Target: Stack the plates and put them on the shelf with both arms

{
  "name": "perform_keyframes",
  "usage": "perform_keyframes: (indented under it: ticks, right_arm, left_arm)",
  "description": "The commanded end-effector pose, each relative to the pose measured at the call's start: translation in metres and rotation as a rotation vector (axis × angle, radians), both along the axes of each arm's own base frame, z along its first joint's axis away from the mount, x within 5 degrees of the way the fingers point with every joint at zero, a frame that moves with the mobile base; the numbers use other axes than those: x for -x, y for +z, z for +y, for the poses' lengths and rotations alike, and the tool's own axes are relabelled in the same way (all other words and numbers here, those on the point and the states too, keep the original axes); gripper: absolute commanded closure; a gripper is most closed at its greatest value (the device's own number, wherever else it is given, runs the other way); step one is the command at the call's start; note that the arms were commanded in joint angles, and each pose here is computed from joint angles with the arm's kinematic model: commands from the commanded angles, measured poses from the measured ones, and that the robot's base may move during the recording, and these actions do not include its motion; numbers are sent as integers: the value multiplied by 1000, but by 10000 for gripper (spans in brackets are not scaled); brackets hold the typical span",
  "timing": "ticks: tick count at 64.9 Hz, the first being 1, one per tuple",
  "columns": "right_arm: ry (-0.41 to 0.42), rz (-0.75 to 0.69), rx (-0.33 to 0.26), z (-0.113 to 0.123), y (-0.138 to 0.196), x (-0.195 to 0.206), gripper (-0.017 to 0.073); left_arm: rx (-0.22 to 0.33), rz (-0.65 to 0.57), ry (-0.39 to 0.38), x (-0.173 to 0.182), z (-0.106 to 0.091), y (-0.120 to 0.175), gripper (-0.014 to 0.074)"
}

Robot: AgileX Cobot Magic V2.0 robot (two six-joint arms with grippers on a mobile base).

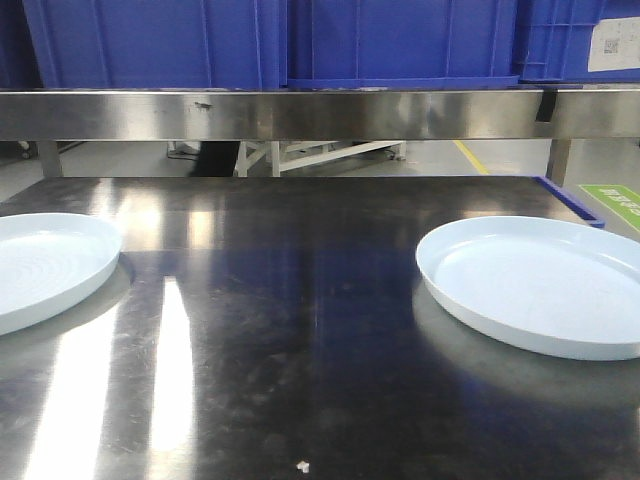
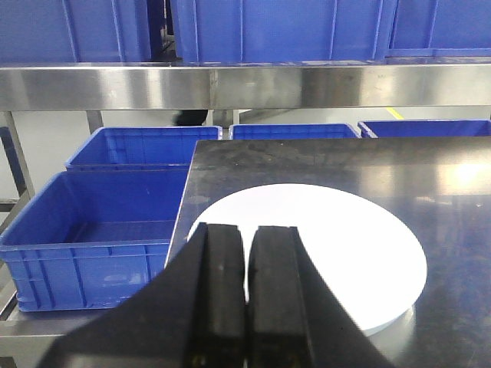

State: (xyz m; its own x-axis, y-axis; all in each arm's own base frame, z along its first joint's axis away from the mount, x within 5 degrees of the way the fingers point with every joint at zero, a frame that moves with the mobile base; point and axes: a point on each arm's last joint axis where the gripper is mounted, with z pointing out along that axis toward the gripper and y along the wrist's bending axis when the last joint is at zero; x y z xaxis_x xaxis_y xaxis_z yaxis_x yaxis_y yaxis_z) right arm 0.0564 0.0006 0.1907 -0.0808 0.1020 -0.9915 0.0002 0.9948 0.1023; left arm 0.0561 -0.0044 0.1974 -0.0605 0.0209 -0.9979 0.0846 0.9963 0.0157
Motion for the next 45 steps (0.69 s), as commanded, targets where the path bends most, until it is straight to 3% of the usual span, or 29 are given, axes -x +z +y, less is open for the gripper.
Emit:
perform_keyframes:
  ticks: [1, 45]
  right_arm:
    - [-8, -96, 18, -1, 8, 1, 544]
    - [-8, -96, 18, -1, 8, 1, 544]
  left_arm:
    - [11, -99, -5, 2, 0, 8, 508]
    - [11, -99, -5, 2, 0, 8, 508]
